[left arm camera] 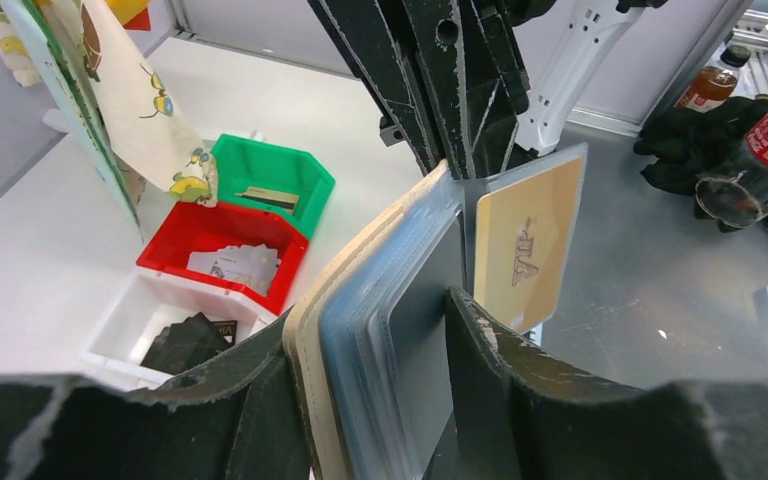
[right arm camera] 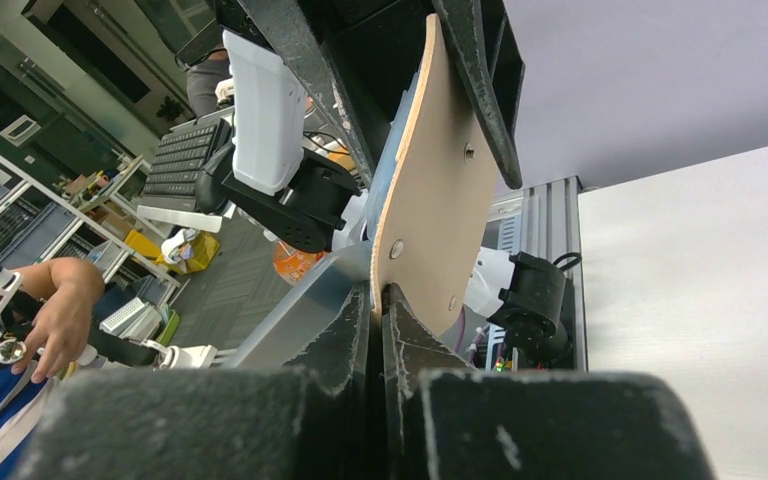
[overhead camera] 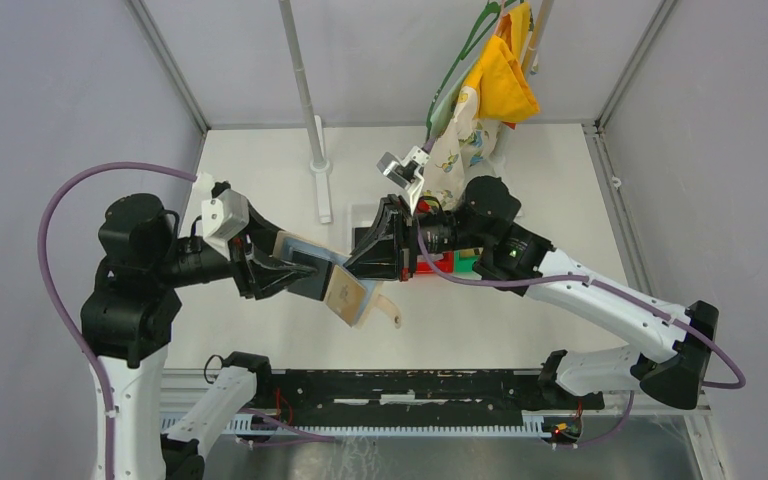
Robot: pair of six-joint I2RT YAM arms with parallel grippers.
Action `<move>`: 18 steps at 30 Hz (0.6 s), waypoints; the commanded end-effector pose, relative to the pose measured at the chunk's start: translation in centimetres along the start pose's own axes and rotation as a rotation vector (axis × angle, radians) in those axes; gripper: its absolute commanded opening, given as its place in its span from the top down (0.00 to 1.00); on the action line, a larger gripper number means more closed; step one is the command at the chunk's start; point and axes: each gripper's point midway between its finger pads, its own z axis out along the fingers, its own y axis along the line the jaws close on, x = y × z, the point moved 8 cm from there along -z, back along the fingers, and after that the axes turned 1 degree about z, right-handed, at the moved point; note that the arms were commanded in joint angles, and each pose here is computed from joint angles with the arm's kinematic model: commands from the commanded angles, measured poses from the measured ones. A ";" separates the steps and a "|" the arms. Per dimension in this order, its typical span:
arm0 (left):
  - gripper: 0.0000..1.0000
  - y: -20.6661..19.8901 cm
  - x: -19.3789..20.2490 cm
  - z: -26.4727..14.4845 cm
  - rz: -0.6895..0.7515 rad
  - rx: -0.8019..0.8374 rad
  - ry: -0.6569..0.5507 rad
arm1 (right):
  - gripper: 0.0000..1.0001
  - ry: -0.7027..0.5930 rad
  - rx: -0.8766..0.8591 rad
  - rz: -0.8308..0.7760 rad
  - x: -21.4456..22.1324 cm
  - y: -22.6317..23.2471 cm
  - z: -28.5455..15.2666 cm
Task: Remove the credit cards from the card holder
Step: Remove the credit card from the card holder.
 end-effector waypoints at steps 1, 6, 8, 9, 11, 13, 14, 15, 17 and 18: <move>0.48 0.2 -0.1 -0.3 0.066 -0.050 -0.007 | 1.00 -0.074 -0.121 -0.111 -2.4 3.4 -0.4; 0.57 -1.8 -0.1 -0.1 -0.040 0.182 -0.022 | 1.00 -0.076 -0.122 -0.113 -2.3 3.4 -0.5; 0.59 -2.3 -0.2 0.0 -0.092 0.260 -0.029 | 1.00 -0.078 -0.122 -0.113 -2.3 3.4 -0.5; 0.60 -2.4 -0.3 0.0 -0.118 0.292 -0.031 | 1.00 -0.078 -0.123 -0.113 -2.3 3.4 -0.5; 0.60 -2.4 -0.5 0.1 -0.161 0.338 -0.032 | 1.00 -0.079 -0.125 -0.116 -2.4 3.5 -0.5; 0.61 -2.4 -0.8 0.1 -0.182 0.372 -0.035 | 1.00 -0.079 -0.127 -0.119 -2.4 3.5 -0.6; 0.61 -2.4 -0.9 0.1 -0.190 0.379 -0.036 | 1.00 -0.078 -0.126 -0.119 -2.4 3.5 -0.6; 0.64 -2.3 -1.0 0.2 -0.195 0.380 -0.036 | 1.00 -0.077 -0.127 -0.121 -2.4 3.6 -0.6; 0.73 -2.3 -1.2 0.2 -0.193 0.368 -0.037 | 1.00 -0.075 -0.121 -0.124 -2.3 3.5 -0.7; 0.80 -2.1 -1.3 0.2 -0.189 0.349 -0.037 | 1.00 -0.073 -0.117 -0.130 -2.3 3.5 -0.7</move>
